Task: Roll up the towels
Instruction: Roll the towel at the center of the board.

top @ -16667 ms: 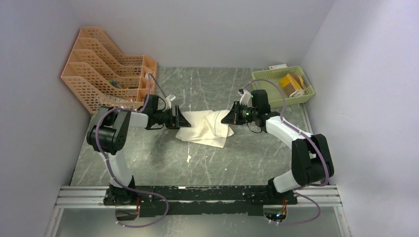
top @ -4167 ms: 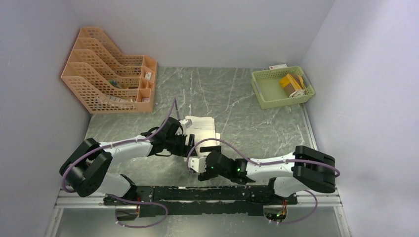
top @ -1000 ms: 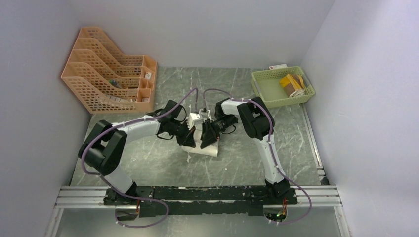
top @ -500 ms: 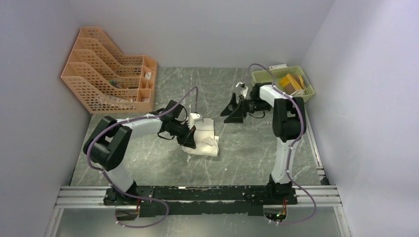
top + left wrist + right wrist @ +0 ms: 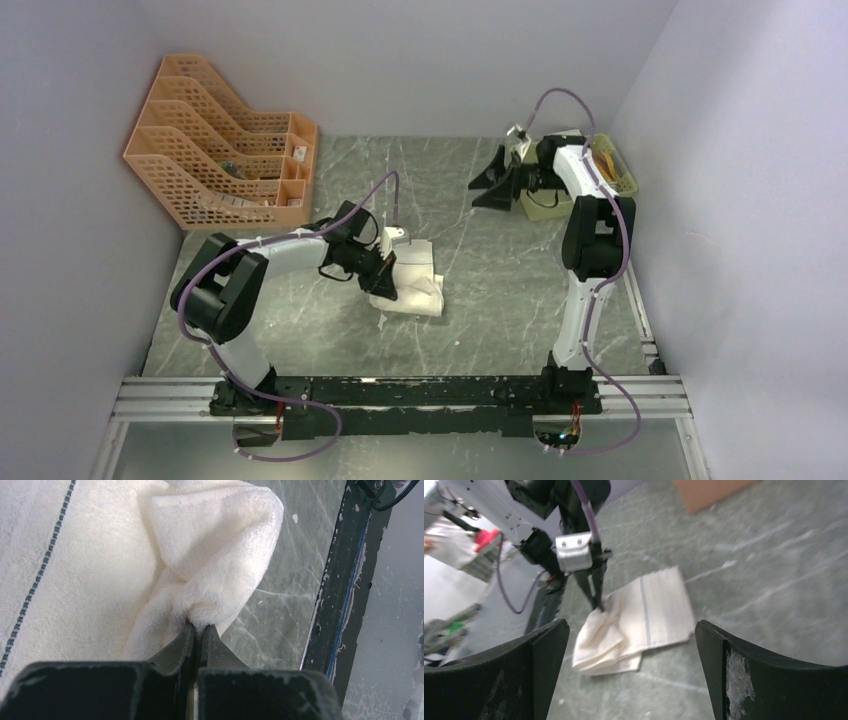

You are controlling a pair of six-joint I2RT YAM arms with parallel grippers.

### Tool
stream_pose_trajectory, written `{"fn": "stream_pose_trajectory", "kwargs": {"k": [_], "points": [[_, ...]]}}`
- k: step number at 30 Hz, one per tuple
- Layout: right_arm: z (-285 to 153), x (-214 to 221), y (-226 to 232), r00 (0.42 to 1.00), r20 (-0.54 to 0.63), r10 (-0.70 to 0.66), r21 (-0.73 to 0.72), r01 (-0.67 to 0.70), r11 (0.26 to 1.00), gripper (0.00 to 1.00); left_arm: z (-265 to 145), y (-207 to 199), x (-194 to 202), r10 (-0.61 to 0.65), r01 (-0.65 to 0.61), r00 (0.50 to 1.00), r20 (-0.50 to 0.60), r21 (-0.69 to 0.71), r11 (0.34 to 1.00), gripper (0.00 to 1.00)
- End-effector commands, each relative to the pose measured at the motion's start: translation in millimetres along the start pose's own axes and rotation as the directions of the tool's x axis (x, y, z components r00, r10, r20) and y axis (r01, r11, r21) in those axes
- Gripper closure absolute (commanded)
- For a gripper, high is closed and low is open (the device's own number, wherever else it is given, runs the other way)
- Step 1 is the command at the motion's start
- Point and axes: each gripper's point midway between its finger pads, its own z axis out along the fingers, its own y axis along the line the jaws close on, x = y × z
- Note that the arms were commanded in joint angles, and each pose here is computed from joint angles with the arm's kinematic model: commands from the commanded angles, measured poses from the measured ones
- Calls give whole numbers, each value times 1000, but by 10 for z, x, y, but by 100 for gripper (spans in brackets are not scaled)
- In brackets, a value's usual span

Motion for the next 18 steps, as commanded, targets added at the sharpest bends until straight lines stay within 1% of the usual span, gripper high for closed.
{"fn": "stream_pose_trajectory", "kwargs": {"k": [1, 3, 4, 5, 6, 7, 8, 9, 10, 11, 13, 14, 15, 16, 17, 18], "points": [[29, -730, 102, 987, 47, -156, -23, 157, 987, 0, -3, -24, -116, 17, -18, 1000, 25, 35, 999, 93], [21, -962, 82, 980, 20, -199, -12, 200, 980, 0, -7, -28, -119, 17, -18, 1000, 26, 35, 999, 93], [13, -1061, 43, 977, -14, -215, 8, 215, 977, 0, -10, -29, -123, 19, -20, 999, 27, 34, 999, 93], [14, -1098, -82, 979, -78, -186, 61, 191, 980, 0, -15, -29, -128, 22, -23, 999, 28, 31, 999, 93], [25, -1141, -314, 969, -188, -163, 216, 203, 955, 0, -22, -25, -131, 22, -23, 999, 29, 29, 999, 93], [2, -1206, -625, 964, -245, -106, 463, 212, 860, 0, -29, -22, -142, 23, -24, 999, 31, 27, 999, 93], [-35, -1387, -785, 958, -239, -159, 620, 276, 734, 0, -33, -20, -147, 24, -25, 999, 32, 26, 999, 93], [-70, -1570, -723, 957, -185, -224, 653, 290, 700, 0, -39, -15, -149, 24, -25, 999, 33, 24, 999, 93], [-153, -1753, -693, 966, -87, -245, 675, 238, 698, 0, -44, -8, -149, 23, -23, 999, 33, 21, 1000, 93], [-218, -1875, -710, 968, -28, -248, 709, 194, 678, 0, -49, -3, -148, 22, -23, 999, 33, 19, 1000, 93], [-255, -1968, -798, 969, -13, -248, 773, 167, 612, 0, -61, 3, -152, 24, -24, 999, 34, 14, 1000, 93], [-203, -1982, -799, 965, -25, -260, 778, 182, 601, 0, -71, 1, -163, 28, -28, 999, 37, 9, 1000, 93], [-162, -2002, -776, 961, -18, -275, 778, 186, 600, 0, -81, 3, -176, 31, -31, 999, 40, 5, 1000, 93], [-136, -2025, -727, 956, 19, -291, 774, 171, 610, 0, -91, 8, -175, 32, -32, 999, 41, -2, 999, 93], [-162, -2022, -676, 953, 87, -292, 768, 122, 628, 0, -102, 15, -182, 33, -32, 999, 43, -9, 999, 93], [-215, -2077, -561, 931, 170, -322, 741, 94, 664, 0, -109, 27, -184, 33, -32, 999, 43, -17, 999, 93]]}}
